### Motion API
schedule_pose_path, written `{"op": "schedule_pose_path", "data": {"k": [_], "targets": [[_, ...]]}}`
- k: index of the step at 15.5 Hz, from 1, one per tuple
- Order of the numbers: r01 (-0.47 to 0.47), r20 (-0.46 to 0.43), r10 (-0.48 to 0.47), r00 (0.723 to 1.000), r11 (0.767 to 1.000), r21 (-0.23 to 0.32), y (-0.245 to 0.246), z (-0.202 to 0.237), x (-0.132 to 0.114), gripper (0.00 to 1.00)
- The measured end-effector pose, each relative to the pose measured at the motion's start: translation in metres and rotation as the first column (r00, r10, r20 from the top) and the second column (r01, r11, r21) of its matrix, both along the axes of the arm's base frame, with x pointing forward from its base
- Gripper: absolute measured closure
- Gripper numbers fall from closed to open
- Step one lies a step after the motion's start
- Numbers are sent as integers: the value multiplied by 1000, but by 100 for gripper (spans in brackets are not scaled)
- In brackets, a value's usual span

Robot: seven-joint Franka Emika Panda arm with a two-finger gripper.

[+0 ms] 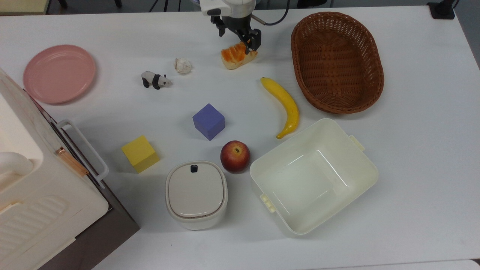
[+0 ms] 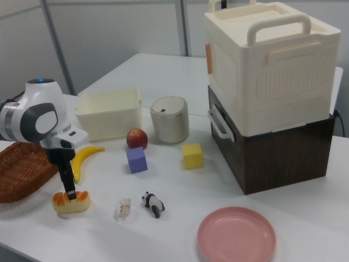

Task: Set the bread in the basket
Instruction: 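Lower the open gripper over the bread roll, then close the gripper on the bread roll and lift it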

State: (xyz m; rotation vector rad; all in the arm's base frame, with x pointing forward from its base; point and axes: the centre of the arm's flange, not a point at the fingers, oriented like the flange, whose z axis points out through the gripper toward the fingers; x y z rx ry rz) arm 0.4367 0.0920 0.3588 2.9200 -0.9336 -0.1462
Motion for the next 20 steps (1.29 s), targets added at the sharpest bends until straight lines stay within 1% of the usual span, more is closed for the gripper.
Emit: {"op": "schedule_pose_path", "data": {"k": [3,12,18,20], "targets": [[-7,-15,6,1000,1000,-10,1,-9,1,0],[-11,-2,11,1000,1000,-12,0,-4,0,0],[-23,30,23,999,1000,-8,-4,-20,-23,0],[-23,34,24,999,1000,-6,-5,-21,-25,0]]}}
